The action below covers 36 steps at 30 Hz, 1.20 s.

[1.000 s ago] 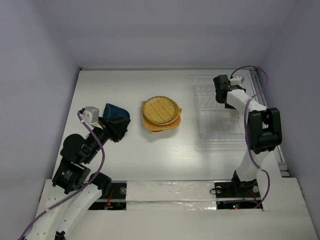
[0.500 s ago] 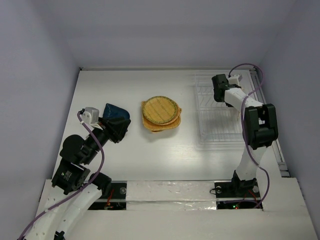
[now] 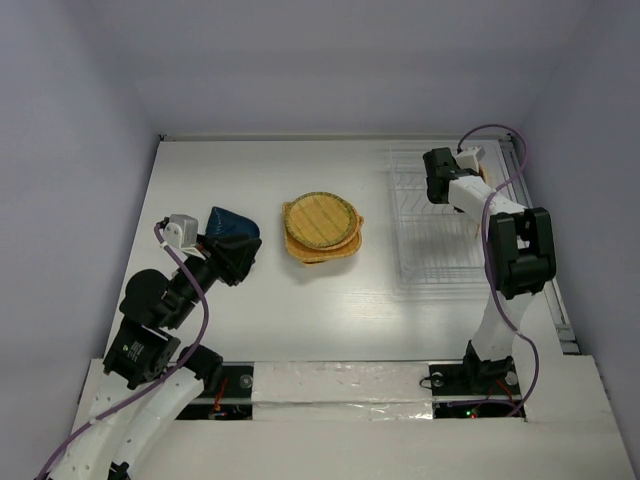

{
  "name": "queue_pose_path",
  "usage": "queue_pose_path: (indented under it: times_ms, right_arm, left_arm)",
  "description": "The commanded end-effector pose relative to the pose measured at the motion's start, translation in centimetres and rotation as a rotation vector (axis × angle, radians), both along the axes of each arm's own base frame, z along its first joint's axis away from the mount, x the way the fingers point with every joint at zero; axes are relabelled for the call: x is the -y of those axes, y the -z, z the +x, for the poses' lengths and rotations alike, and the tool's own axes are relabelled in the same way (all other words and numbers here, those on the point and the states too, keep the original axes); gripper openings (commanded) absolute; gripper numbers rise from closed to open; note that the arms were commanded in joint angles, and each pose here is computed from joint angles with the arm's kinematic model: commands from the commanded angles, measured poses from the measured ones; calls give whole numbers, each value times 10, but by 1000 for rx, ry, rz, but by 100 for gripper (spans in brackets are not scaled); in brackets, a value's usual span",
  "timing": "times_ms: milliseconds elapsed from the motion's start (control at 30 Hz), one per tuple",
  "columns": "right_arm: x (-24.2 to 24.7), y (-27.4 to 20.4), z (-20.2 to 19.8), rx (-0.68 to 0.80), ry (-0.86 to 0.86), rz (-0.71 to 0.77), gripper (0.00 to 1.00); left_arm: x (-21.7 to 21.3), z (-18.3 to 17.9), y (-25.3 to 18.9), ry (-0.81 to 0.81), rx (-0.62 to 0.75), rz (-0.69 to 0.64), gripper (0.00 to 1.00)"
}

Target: Unload the plates from the dish rack

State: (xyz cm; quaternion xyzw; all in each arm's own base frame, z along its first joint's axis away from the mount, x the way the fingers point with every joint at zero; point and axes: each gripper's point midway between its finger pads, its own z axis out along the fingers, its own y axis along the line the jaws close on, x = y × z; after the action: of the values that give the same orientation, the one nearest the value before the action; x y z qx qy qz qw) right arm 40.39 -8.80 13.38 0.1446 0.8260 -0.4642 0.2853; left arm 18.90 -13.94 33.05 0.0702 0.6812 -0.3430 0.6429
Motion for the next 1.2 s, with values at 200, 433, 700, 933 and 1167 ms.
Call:
queue_pose_path:
  times_ms: [200,433,700,933,1167]
  right_arm:
    - [23,-87,-13,212,136,-187,0]
    - [18,-117,-15,304,155,-207,0]
    - [2,-115,4,283,121,-264,0]
    - [-4,-88,17,186,95,-298,0]
    - [-4,-61,17,129,94,-326,0]
  left_arm:
    - [4,1,-10,16,36,-9,36]
    - [4,2,-9,14,33,-10,38]
    - [5,3,-8,16,27,-6,39]
    - [5,3,-7,14,24,-7,39]
    - [6,3,-7,21,25,-6,39]
